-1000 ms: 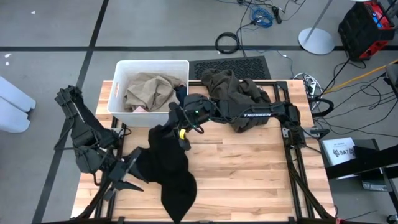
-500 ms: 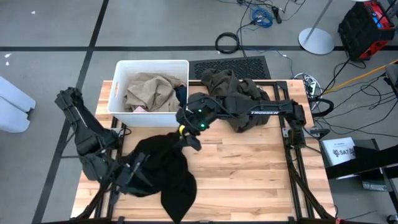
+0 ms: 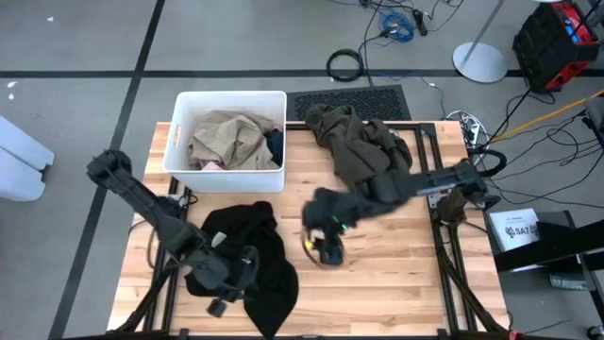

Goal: Sort clothes
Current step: Move the black shirt to the middle left of the table

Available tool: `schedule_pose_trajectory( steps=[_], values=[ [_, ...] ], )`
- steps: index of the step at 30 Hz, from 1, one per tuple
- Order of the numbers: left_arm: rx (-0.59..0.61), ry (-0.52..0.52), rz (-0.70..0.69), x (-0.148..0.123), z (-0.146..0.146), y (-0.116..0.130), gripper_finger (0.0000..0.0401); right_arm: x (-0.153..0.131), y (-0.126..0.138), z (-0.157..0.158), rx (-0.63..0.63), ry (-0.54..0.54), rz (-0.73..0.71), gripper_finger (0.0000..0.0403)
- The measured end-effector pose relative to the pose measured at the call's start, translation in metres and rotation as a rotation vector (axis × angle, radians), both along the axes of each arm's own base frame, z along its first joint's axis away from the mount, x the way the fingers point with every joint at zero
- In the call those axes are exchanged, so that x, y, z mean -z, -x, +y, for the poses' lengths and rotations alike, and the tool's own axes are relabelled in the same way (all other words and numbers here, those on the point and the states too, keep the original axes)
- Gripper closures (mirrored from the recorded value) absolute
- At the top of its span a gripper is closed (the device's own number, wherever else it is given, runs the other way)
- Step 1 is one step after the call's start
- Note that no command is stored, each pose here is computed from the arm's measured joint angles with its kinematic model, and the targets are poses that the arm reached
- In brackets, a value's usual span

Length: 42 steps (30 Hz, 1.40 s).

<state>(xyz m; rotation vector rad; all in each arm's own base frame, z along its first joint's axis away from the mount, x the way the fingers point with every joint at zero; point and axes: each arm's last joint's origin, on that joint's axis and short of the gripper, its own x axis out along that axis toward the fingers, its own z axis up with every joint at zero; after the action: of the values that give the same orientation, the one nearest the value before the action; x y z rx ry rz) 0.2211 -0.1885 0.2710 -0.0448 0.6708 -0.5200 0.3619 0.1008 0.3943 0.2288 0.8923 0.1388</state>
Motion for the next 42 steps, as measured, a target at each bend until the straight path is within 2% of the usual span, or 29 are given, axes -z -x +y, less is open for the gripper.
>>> schedule_pose_trajectory(
  steps=[3,6,9,12,20,26,31,34,38,42],
  values=[
    [-0.017,0.015,0.071,0.020,-0.008,-0.012,0.0265,-0.003,0.023,0.029,0.124,0.165,-0.001,0.0188],
    [-0.010,-0.033,0.114,0.043,-0.017,-0.021,0.0265,-0.005,0.041,0.058,0.247,0.356,-0.095,0.0188],
    [0.019,-0.112,0.151,0.066,-0.022,-0.028,0.0265,-0.007,0.053,0.081,0.333,0.435,-0.197,0.0188],
    [0.052,-0.171,0.163,0.083,-0.027,-0.033,0.0265,-0.006,0.062,0.098,0.373,0.446,-0.248,0.0188],
    [0.067,-0.248,0.182,0.104,-0.028,-0.039,0.0253,-0.004,0.080,0.124,0.327,0.404,-0.262,0.0188],
    [0.018,-0.266,0.120,0.092,-0.031,-0.048,0.0219,0.002,0.085,0.134,0.318,0.388,-0.261,0.0188],
    [0.026,-0.255,0.056,0.075,-0.034,-0.058,0.0188,0.006,0.084,0.134,0.320,0.397,-0.252,0.0188],
    [0.038,-0.283,0.105,0.080,-0.031,-0.056,0.0173,0.007,0.081,0.131,0.332,0.396,-0.250,0.0188],
    [0.075,-0.375,0.210,0.100,-0.029,-0.052,0.0164,0.007,0.079,0.128,0.348,0.391,-0.248,0.0188],
    [0.081,-0.408,0.247,0.117,-0.030,-0.056,0.0163,0.007,0.078,0.126,0.364,0.381,-0.248,0.0188]
  ],
)
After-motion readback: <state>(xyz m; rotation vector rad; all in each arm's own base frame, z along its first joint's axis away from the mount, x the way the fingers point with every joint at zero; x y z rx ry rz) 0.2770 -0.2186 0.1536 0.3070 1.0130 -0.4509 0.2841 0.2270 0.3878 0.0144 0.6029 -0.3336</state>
